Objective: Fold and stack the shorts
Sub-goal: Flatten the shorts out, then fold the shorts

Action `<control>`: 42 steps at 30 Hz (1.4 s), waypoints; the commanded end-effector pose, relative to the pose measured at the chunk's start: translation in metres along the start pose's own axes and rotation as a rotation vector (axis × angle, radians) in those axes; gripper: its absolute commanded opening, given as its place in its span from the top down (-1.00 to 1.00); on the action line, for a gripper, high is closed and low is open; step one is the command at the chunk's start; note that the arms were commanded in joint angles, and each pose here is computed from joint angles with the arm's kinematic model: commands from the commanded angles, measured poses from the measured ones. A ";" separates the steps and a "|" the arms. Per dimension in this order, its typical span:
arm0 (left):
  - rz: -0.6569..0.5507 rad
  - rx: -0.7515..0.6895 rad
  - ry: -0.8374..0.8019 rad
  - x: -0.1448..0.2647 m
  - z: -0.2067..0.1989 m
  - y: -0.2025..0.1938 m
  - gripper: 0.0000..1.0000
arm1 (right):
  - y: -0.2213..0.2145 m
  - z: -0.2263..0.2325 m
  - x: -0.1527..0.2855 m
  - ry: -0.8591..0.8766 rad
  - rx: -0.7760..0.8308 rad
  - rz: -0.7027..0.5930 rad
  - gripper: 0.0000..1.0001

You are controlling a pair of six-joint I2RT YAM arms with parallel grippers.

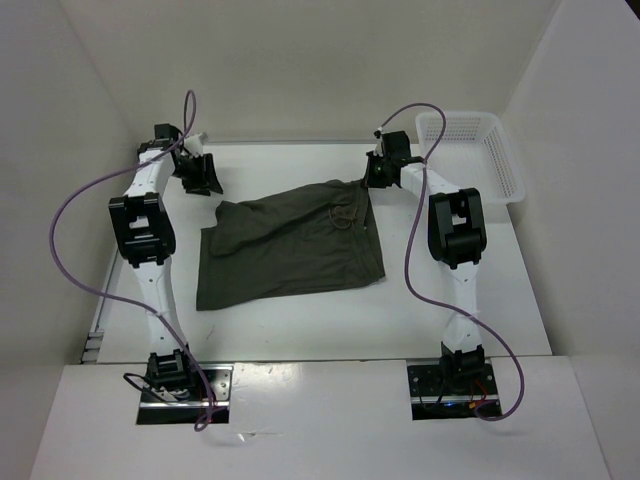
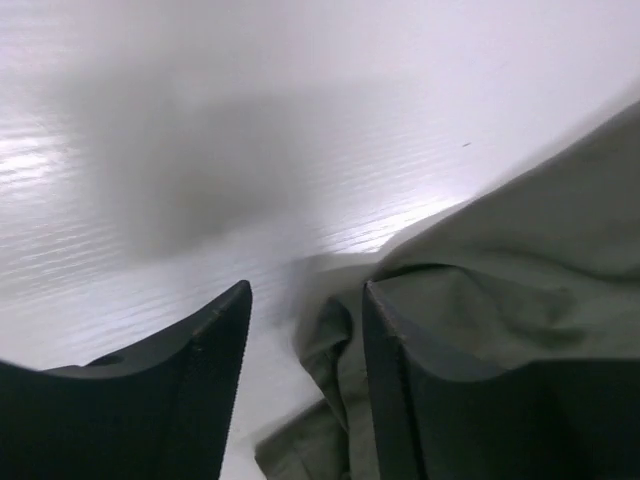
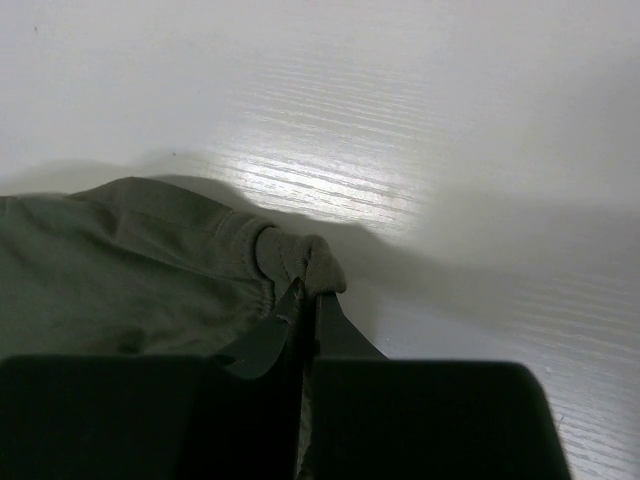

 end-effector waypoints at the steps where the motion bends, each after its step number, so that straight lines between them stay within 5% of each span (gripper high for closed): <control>1: 0.030 -0.014 -0.030 -0.011 -0.010 0.001 -0.15 | 0.016 0.017 0.025 0.036 0.042 -0.048 1.00; 8: 0.134 -0.022 0.001 -0.034 -0.025 -0.018 -0.11 | 0.015 0.017 0.025 0.033 0.040 -0.040 1.00; 15: 0.165 -0.010 -0.047 -0.035 -0.033 -0.022 0.81 | 0.018 0.019 0.026 0.046 0.042 -0.045 1.00; 24: -0.271 -0.202 0.205 0.091 -0.070 0.084 0.95 | 0.052 0.036 0.074 0.127 0.053 -0.146 1.00; 27: -0.354 -0.228 0.240 0.133 -0.087 0.092 0.98 | 0.059 0.045 0.092 0.171 0.057 -0.167 1.00; 31: -0.283 -0.219 0.213 0.135 -0.100 0.063 0.92 | 0.042 0.062 0.099 0.230 0.084 -0.145 1.00; 42: 0.192 -0.092 0.220 0.075 -0.090 -0.144 0.62 | -0.046 0.067 0.107 0.231 0.190 -0.028 1.00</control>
Point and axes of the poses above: each gripper's point midway between its finger pads, its own x axis back along the fingers, its own z axis along the line the jaws close on, y = z × x, the point moved 10 cm from there along x, back along the fingers, and after that the axes turned 5 degrees about -x, right-handed, at the moved point
